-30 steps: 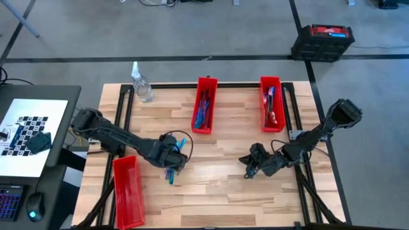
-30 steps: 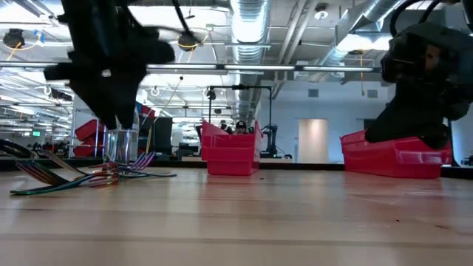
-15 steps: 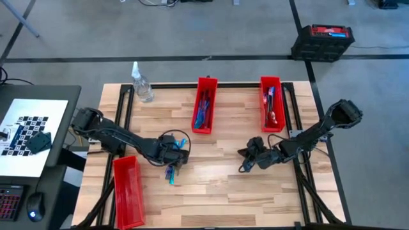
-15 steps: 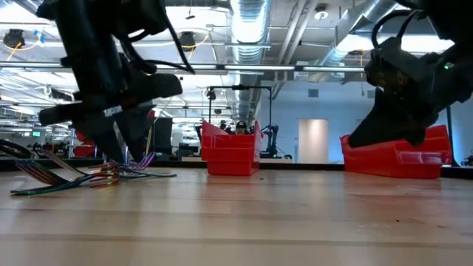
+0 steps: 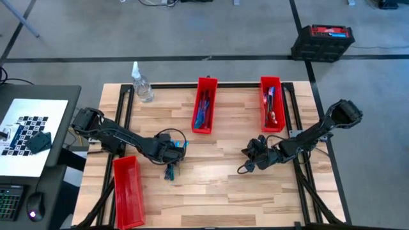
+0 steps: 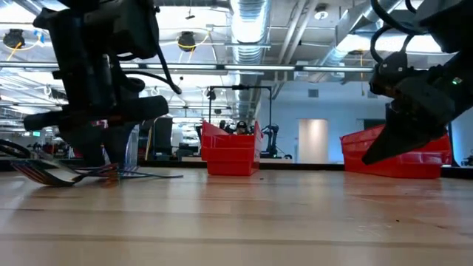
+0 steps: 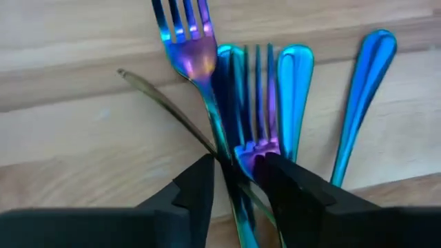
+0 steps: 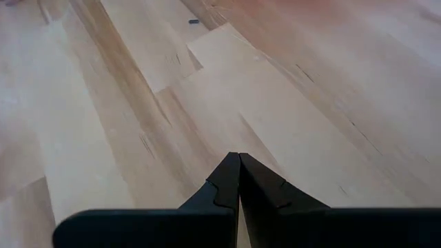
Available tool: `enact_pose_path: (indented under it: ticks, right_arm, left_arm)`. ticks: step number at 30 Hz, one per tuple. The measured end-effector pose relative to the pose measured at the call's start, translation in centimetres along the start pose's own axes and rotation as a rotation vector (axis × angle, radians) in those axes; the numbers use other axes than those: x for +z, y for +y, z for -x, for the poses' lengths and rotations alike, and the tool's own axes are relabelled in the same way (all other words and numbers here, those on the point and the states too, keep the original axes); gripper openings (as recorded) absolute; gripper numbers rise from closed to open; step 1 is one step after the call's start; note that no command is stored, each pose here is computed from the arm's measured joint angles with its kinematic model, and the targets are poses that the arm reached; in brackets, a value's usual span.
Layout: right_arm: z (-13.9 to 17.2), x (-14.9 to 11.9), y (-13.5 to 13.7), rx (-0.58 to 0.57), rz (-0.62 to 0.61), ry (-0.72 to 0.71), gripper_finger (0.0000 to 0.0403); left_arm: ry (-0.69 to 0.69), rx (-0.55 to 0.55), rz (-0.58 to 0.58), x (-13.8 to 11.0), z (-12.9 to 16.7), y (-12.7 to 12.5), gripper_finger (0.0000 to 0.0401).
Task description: Sort silverware
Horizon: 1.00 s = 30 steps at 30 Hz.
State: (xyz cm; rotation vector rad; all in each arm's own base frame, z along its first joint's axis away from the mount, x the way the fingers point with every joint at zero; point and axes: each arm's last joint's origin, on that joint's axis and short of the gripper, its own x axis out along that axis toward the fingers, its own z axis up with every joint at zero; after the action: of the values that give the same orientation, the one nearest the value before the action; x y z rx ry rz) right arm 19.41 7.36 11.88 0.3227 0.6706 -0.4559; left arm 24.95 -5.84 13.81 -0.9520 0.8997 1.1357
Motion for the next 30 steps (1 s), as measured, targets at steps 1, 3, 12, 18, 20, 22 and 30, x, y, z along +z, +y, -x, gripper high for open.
enact_pose_path:
  ticks: [1,3,12,18,20,22,30]
  right_arm:
    - [0.0,0.0,0.0,0.000,0.000,0.000,0.0000]
    - [0.0,0.0,0.0,-0.001,0.003,0.001,0.0000]
    - [0.0,-0.2,-0.2,-0.016,0.017,0.015,0.0000]
    - [0.0,-0.2,-0.2,-0.018,0.018,0.015,0.0000]
    - [-0.1,-0.1,-0.3,-0.021,0.020,0.014,0.0000]
    - [-0.1,-0.1,-0.3,-0.021,0.036,0.014,0.0000]
    - [-0.1,-0.1,-0.3,-0.021,0.063,0.015,0.0000]
  left_arm:
    - [-0.004,-0.005,-0.002,0.0,-0.1,-0.1,0.0093]
    - [-0.011,-0.005,-0.022,-0.2,-0.7,-0.3,0.0061]
    - [0.009,-0.022,-0.084,-0.3,-0.7,-1.3,0.0004]
    - [0.017,-0.017,-0.201,0.4,2.0,-3.2,0.0002]
    - [-0.037,-0.008,-0.232,0.9,3.0,-3.7,0.0001]
    - [-0.107,0.023,-0.263,1.3,3.4,-3.7,0.0001]
    - [-0.365,0.041,-0.326,2.2,4.2,-4.1,0.0000]
